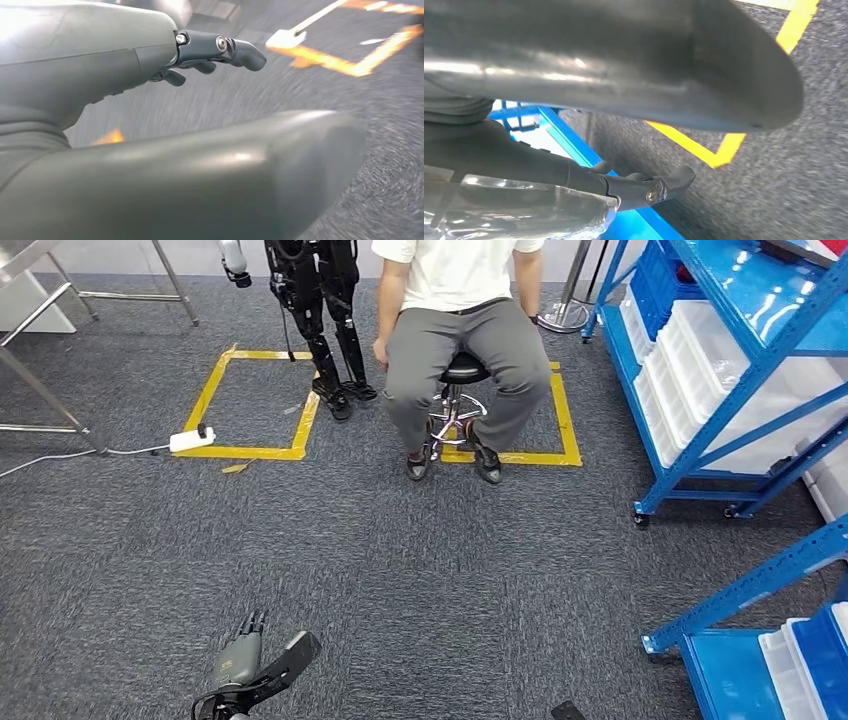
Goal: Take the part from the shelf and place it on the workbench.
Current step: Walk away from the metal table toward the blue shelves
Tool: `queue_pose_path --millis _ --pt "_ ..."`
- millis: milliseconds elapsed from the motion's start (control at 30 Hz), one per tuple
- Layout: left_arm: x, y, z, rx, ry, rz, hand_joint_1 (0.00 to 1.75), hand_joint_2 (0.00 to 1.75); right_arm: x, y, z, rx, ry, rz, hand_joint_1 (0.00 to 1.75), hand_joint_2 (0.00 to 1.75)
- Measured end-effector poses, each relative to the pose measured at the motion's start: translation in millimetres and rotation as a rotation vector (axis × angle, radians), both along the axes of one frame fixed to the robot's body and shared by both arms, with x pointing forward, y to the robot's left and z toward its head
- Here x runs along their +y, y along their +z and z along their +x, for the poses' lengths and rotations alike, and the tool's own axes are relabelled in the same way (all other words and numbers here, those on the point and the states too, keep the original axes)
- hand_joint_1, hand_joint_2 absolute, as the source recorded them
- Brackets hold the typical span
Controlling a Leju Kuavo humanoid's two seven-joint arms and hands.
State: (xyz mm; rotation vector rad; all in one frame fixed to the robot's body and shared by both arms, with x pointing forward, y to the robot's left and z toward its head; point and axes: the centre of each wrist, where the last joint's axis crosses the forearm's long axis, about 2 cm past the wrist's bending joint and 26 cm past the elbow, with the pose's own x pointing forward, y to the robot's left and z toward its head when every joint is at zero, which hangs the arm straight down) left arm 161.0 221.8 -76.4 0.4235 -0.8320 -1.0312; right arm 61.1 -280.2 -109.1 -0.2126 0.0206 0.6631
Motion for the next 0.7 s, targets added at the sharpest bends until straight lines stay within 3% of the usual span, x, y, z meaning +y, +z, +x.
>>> queue_pose_path --millis 100,200,300,467,700 --pt "8 -1.2 -0.1 -0.006 -0.098 0.065 0.0 0.0 2 1 4 -0.003 0.006 0.002 0.0 0.0" --pt "13 -2.5 -1.5 0.006 -0.081 0.041 0.0 0.0 4 1 6 -0.003 0.021 0.005 0.0 0.0" --pt "19 -5.3 -7.0 0.037 0.023 -0.038 0.0 0.0 8 1 7 0.0 0.032 0.007 0.0 0.0" --pt "28 -15.1 -32.8 0.15 0.283 -0.208 0.0 0.0 12 2 10 -0.002 0.023 0.012 0.0 0.0" --pt "29 -20.8 -53.3 0.231 0.469 -0.276 0.0 0.0 14 2 8 -0.017 -0.005 0.036 0.0 0.0"
